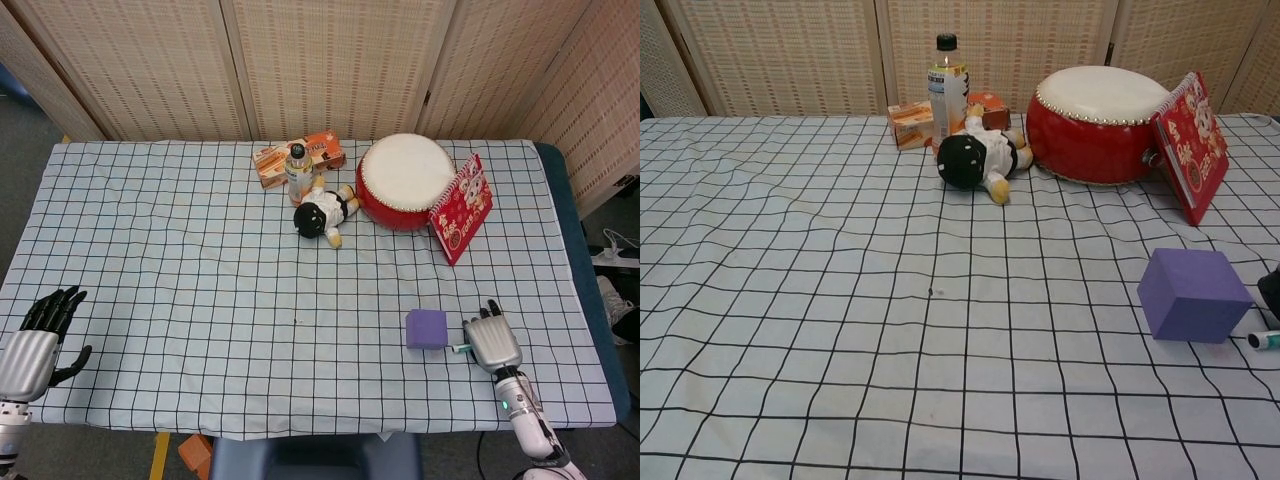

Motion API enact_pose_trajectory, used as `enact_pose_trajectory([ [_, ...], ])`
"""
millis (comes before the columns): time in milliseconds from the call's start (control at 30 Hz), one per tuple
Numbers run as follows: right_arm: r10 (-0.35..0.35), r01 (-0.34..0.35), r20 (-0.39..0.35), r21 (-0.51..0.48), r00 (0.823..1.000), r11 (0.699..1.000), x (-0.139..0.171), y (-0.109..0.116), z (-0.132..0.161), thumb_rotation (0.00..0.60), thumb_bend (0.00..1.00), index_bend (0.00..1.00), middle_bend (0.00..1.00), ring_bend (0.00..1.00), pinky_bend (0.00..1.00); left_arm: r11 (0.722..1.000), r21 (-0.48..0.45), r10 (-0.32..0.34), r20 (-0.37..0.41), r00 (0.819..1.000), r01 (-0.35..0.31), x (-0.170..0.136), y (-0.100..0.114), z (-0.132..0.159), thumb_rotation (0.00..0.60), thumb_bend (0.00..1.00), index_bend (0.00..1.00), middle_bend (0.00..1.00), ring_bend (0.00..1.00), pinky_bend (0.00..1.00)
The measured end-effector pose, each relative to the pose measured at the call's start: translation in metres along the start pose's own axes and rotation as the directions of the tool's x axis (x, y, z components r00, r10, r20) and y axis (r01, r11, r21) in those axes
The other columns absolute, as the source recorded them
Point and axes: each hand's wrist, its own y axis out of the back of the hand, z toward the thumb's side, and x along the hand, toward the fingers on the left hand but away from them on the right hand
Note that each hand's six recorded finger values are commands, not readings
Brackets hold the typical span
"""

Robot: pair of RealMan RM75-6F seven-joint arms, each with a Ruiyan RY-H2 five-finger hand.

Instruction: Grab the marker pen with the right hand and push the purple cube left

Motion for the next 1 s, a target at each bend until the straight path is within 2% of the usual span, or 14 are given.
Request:
enact_pose_trajectory([
  [167,0.016,-0.016,0.007,0.008,1.000,1.000,0.000,-0.006,-0.003,0.600,0.37,0.73,0.63,0.34,0.18,1.000,0.006,0.004,-0.003,1.000,-0.004,0.000,0.000,-0.001,0.600,0.38,0.00,0.00,0.00,0.10],
  [600,0.029,-0.029,0.010,-0.022,1.000,0.999,0.004,-0.016,-0.009,0.600,0.38,0.75,0.64,0.37,0.19,1.000,0.012,0.013,-0.002,1.000,-0.013,-0.001,0.001,0.000,0.600,0.38,0.00,0.00,0.00,0.10],
  [867,0.027,-0.027,0.012,-0.024,1.000,0.999,0.007,-0.017,-0.011,0.600,0.47,0.89,0.74,0.45,0.23,1.000,0.011,0.015,0.001,1.000,-0.015,-0.001,0.001,0.000,0.600,0.38,0.00,0.00,0.00,0.10],
  [1000,-0.001,0.002,0.019,-0.045,1.000,0.999,0.010,-0.010,-0.015,0.600,0.47,0.91,0.76,0.47,0.24,1.000,0.007,0.018,0.005,1.000,-0.018,-0.002,0.002,0.001,0.600,0.38,0.00,0.00,0.00,0.10],
])
